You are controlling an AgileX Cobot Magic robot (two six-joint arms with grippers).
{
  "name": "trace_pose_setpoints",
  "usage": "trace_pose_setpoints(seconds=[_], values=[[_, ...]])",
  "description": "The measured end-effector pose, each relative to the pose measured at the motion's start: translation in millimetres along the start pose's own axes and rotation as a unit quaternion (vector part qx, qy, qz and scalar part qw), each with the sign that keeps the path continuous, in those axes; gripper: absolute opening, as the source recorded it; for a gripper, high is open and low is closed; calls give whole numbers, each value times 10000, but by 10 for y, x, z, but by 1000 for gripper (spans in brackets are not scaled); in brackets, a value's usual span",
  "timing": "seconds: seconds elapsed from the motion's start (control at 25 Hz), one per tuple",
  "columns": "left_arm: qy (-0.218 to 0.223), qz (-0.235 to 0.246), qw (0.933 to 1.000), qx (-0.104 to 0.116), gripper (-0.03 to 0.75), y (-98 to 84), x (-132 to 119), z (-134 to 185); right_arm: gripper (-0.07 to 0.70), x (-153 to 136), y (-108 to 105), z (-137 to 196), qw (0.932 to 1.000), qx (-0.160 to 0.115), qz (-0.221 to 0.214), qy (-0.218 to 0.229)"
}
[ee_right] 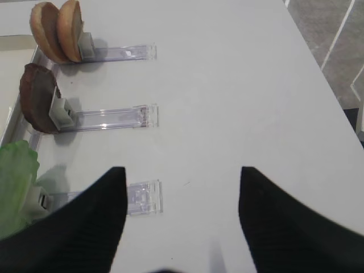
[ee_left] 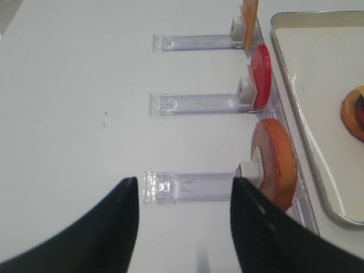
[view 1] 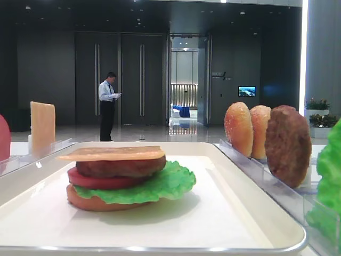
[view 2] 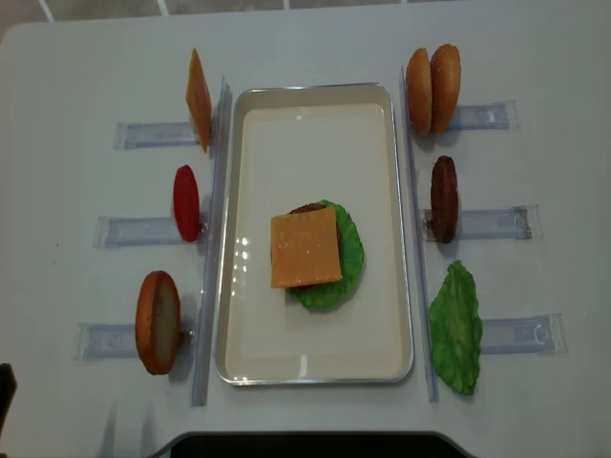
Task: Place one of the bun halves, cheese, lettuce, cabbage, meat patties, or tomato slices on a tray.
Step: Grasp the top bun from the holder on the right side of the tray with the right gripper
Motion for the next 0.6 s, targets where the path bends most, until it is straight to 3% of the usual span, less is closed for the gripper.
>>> trace_pose_setpoints(seconds=[0.6], values=[[0,0,10000,0,399,0,0,0,413,0,0,0,10000,0,0,0]])
Point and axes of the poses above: a point on each arm's last joint axis where the gripper is mounted, x pointing back along that axis away from the gripper, y along the wrist's bending axis when the last joint is at zero, z = x × y, the point moved 6 cm from there along -x, pointing out along that axis toward the gripper, and after that the axes turned 2 degrees about -x, right-handed, at the moved point
